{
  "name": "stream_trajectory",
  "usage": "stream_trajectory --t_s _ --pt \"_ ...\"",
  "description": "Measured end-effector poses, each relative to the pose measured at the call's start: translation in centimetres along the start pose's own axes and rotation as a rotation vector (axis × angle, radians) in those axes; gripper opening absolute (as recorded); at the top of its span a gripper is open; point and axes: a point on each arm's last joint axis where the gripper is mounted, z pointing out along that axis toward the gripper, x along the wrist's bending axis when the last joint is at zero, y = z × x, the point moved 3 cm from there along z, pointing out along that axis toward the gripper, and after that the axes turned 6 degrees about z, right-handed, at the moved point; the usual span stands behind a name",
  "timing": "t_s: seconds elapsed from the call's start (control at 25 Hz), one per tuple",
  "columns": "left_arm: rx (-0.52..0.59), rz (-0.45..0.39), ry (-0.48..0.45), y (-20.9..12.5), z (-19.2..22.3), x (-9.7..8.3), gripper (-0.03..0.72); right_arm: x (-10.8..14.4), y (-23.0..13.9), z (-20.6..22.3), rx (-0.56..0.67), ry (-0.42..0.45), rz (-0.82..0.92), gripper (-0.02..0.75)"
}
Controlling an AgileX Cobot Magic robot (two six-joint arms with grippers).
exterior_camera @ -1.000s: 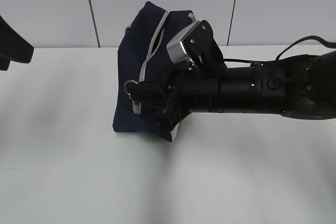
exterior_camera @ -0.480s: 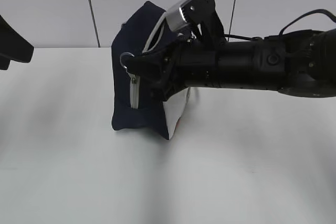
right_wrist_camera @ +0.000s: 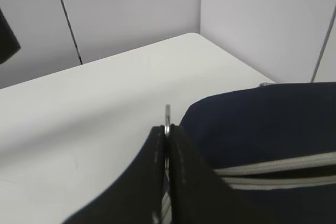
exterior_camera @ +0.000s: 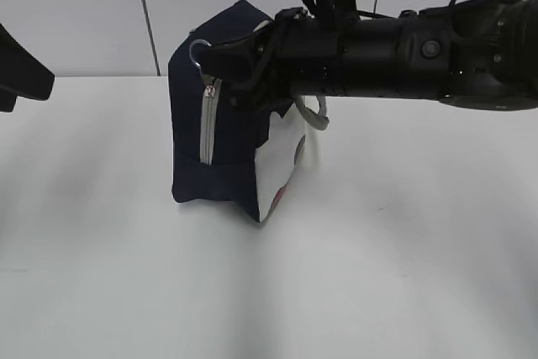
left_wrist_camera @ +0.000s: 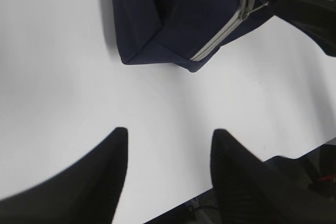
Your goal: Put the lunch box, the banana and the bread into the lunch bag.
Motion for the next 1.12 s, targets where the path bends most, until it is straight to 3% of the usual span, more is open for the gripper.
stream_trajectory --t_s 0.48,0.76,1.12 --pt "-0.017 0.007 -0.002 0.2 0.0 0.0 0.370 -1.9 2.6 0.2 -0.018 -0.114 0.050 -0.016" --pt "-0.074 0.044 -0.052 0.9 0.0 -0.6 0.370 -3.1 3.1 0.1 -0.001 -0.207 0.110 -0.016" --pt "-0.088 0.096 -0.130 1.9 2.0 -0.5 0.370 -3.3 3.2 0.1 -0.010 -0.223 0.205 -0.016"
